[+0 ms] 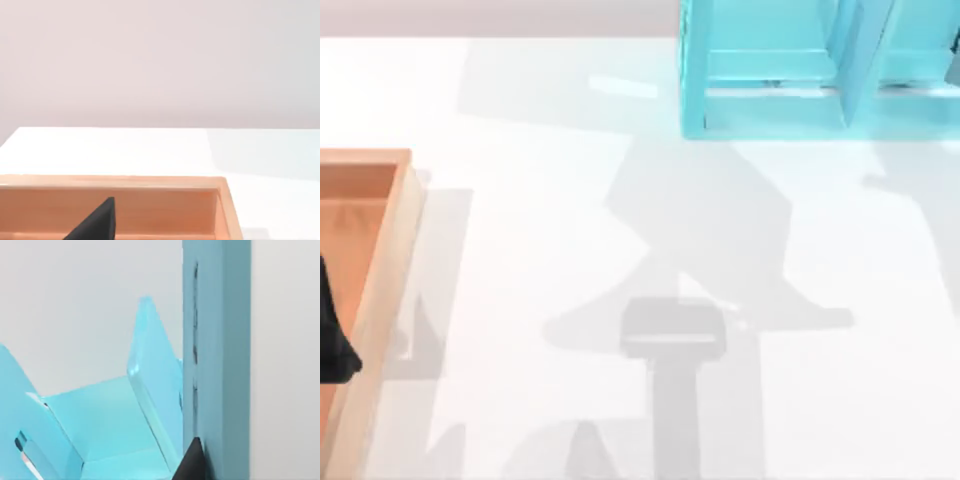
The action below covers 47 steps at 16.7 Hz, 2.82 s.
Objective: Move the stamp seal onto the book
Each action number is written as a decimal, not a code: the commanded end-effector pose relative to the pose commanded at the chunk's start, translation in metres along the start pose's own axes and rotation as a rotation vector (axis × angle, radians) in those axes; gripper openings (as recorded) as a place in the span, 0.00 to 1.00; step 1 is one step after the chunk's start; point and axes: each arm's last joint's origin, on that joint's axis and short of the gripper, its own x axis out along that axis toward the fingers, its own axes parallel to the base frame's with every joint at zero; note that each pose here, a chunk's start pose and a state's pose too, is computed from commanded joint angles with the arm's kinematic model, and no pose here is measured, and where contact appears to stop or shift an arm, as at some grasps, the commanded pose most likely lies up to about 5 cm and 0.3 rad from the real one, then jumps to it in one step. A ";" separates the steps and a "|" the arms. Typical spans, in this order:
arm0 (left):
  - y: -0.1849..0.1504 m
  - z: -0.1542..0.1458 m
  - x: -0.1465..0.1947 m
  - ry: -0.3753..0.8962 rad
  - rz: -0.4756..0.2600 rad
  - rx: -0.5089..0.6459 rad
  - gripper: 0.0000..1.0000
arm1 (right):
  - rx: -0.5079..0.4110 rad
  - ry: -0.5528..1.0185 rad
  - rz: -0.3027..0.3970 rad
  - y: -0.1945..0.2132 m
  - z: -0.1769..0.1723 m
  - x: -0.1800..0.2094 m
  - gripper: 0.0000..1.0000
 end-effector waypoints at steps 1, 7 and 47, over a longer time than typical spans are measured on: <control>0.000 0.000 0.000 0.000 0.000 0.000 1.00 | -0.047 0.011 0.004 0.009 -0.006 0.007 0.00; 0.000 0.000 0.000 0.000 0.000 0.000 1.00 | -0.582 0.101 0.069 0.101 -0.080 0.039 0.00; 0.000 0.000 0.000 0.000 0.000 0.000 1.00 | -1.866 -0.019 0.248 0.254 -0.278 -0.084 0.15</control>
